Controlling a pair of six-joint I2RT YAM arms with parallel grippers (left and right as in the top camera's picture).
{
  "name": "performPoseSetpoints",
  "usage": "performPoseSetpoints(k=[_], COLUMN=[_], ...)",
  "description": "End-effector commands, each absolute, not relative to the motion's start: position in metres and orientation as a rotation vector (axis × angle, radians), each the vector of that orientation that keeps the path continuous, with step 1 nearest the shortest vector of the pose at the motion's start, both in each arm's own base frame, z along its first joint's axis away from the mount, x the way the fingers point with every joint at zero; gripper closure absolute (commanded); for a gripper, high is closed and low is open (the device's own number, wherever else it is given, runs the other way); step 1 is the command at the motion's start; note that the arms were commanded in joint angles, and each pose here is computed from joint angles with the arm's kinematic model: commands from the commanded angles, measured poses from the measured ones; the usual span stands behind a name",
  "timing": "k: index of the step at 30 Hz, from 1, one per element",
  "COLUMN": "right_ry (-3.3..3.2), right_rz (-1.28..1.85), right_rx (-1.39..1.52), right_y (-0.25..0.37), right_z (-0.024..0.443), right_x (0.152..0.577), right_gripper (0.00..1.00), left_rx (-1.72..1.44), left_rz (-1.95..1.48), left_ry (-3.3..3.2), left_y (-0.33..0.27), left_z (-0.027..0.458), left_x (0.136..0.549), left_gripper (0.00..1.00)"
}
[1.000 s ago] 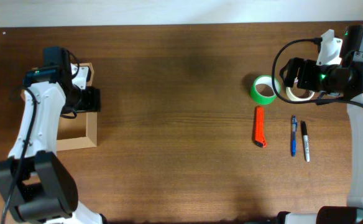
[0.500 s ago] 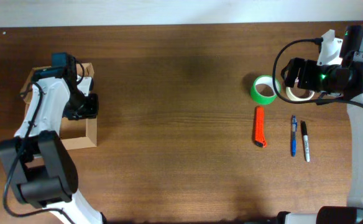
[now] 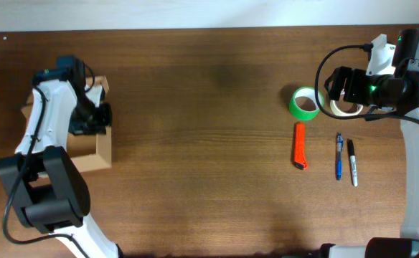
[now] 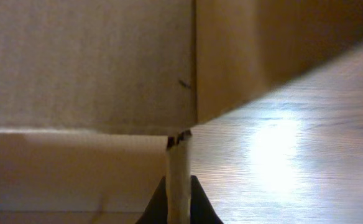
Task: Pack container
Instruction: 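Reach the left gripper to the cardboard box's near wall and grasp it, then drag the box with the left gripper to the table center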
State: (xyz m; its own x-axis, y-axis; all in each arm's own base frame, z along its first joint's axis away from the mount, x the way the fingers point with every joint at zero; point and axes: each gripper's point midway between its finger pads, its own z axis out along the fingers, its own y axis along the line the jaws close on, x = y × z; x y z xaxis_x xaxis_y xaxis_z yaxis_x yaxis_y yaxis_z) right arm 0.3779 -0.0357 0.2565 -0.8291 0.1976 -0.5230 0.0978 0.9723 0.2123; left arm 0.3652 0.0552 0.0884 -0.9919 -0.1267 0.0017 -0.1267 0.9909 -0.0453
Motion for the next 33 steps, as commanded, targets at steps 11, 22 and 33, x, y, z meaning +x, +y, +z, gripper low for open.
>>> performPoseSetpoints(k=[11,22,33], right_ry=[2.537,2.551,2.607], right_rz=[0.225,0.228,0.249], right_rx=[0.229,0.233,0.277], right_y=[-0.040,-0.039,-0.037], right_z=[0.262,0.260,0.252], right_x=[0.381,0.378,0.365], right_gripper=[0.01,0.01,0.01], left_rx=[0.004,0.217,0.436], left_rz=[-0.198,-0.413,-0.333], left_ry=[2.677,2.597,2.818], left_y=[-0.062,-0.224,-0.320], left_z=[0.271,0.295,0.196], left_x=[0.443,0.413,0.373], left_gripper=[0.98,0.99,0.99])
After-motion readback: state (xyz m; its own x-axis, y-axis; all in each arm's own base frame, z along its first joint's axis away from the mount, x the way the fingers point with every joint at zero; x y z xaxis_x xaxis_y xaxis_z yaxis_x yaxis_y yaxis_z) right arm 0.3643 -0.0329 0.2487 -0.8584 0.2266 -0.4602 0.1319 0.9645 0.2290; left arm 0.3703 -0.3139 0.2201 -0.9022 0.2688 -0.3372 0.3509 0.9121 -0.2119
